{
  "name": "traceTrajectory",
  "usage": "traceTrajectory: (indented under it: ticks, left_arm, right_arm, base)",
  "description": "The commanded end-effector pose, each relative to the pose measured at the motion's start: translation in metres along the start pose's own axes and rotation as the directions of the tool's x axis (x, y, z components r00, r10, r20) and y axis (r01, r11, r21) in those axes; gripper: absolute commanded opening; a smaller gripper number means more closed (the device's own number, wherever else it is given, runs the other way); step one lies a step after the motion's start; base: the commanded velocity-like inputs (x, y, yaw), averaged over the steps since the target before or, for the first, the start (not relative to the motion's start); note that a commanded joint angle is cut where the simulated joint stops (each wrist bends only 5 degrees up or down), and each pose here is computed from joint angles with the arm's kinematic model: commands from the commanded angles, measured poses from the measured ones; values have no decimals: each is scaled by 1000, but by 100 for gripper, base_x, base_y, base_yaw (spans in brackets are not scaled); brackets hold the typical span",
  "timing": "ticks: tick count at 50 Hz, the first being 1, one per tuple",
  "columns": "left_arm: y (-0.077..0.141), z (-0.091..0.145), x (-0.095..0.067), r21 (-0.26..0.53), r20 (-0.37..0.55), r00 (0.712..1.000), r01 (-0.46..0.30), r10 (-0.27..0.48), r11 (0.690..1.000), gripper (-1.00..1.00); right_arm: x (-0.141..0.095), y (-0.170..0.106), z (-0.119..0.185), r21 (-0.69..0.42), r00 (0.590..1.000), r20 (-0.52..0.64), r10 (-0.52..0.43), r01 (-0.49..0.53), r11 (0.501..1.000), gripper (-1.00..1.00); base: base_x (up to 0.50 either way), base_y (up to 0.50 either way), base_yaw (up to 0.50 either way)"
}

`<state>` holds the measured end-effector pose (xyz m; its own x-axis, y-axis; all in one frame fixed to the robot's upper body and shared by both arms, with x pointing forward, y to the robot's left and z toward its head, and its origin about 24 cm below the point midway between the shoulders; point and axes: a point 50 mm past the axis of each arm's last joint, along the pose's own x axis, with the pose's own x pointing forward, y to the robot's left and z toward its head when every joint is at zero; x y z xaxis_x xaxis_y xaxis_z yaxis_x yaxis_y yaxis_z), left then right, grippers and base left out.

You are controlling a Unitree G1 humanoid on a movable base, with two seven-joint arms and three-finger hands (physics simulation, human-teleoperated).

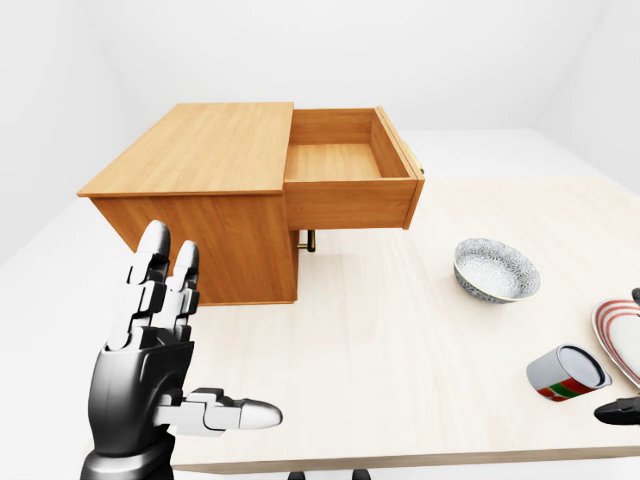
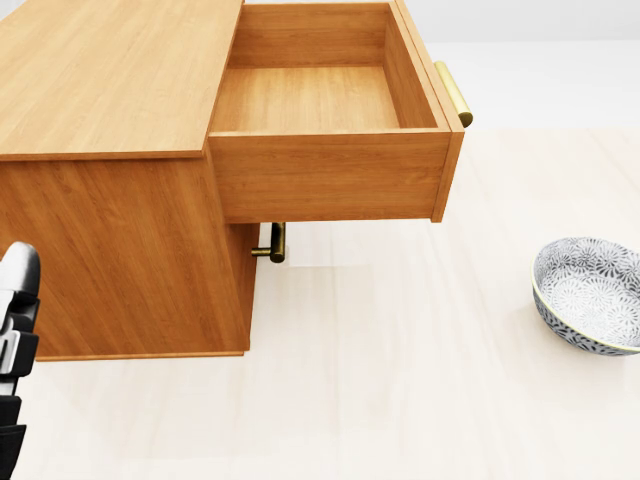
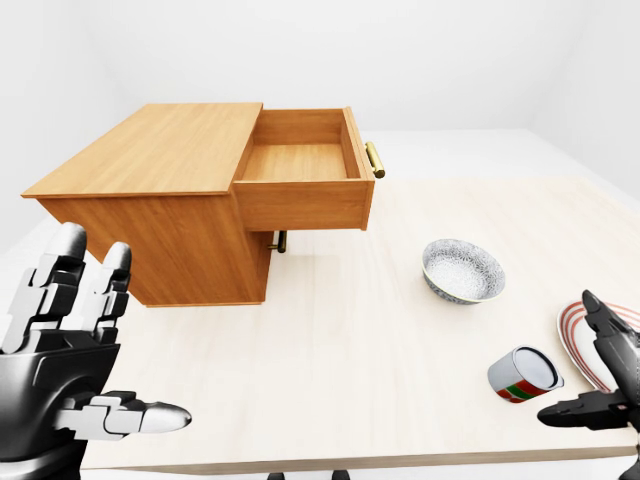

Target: Put the ketchup in the top drawer of the cabinet.

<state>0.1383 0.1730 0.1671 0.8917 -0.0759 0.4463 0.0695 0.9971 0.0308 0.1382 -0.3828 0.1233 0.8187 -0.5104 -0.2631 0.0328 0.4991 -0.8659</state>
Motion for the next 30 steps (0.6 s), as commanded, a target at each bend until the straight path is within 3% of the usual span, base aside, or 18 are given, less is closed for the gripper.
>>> traceTrajectory:
  ticks: [1,30]
  left_arm:
    - [0,2,0,1,7,1000,-1,1,1000,100]
    - [-1,-2,0,-2,-9,1000,1,-1,1000,100]
  right_arm:
    - [9,7,12,-28,999,34,42,-41,999,100]
    - [17,39,-7,-28,982,-55,179,-181,983,100]
  base:
    - [0,0,0]
    - [0,0,0]
